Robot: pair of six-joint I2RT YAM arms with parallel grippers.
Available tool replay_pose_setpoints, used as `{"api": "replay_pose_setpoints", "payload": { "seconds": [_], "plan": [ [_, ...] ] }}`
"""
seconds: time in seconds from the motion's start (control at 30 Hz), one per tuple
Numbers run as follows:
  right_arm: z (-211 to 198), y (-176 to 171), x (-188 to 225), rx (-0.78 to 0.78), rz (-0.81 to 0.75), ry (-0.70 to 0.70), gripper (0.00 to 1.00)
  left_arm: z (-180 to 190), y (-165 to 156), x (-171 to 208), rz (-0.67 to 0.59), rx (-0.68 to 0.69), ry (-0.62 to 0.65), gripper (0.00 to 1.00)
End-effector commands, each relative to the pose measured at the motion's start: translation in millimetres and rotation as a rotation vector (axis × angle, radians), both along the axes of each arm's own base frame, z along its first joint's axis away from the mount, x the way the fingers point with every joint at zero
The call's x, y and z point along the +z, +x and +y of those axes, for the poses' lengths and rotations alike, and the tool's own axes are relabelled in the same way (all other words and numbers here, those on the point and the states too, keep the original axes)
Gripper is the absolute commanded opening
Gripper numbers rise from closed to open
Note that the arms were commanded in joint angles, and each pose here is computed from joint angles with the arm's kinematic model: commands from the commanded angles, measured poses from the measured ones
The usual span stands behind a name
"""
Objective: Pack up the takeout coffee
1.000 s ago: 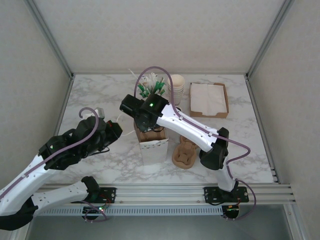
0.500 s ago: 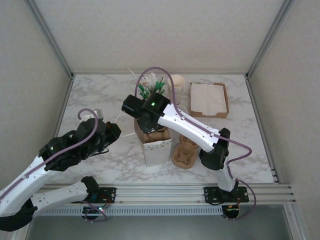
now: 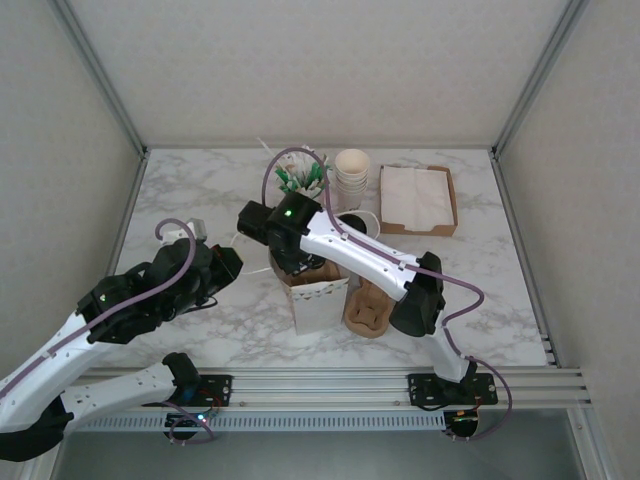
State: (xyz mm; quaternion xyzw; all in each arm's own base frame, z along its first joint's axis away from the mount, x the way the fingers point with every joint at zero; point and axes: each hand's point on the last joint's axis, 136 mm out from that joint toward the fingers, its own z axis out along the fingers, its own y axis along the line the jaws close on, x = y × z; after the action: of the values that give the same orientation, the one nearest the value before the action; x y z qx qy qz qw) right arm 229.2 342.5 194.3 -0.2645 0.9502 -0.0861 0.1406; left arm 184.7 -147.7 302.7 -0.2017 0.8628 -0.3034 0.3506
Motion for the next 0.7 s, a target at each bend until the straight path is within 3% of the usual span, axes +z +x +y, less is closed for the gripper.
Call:
{"api": "replay_pose_setpoints", "payload": {
  "seconds": [0.0, 0.23, 0.47, 0.67],
  "plan": [
    [-9.2, -1.9, -1.4, 0.002, 0.01, -0.039, 0.32, 3.7, -1.0, -2.9, -0.005, 0.015, 0.008, 0.1],
    [-3.4, 0.1, 15.5, 0.003, -0.024, 0.054, 0.34, 6.6, -1.7, -3.1, -0.012, 0.022, 0.013, 0.1],
    [-15.4, -3.2, -11.3, -0.001, 0.017, -0.063, 0.33, 6.1, -2.6, -2.8, -0.016, 0.017, 0.011, 0.11],
    [-6.1, -3.4, -36.9, -0.028, 0.063, 0.004, 0.34, 4.2, -3.1, -1.2, -0.019, 0.011, 0.006, 0.11]
  ]
}}
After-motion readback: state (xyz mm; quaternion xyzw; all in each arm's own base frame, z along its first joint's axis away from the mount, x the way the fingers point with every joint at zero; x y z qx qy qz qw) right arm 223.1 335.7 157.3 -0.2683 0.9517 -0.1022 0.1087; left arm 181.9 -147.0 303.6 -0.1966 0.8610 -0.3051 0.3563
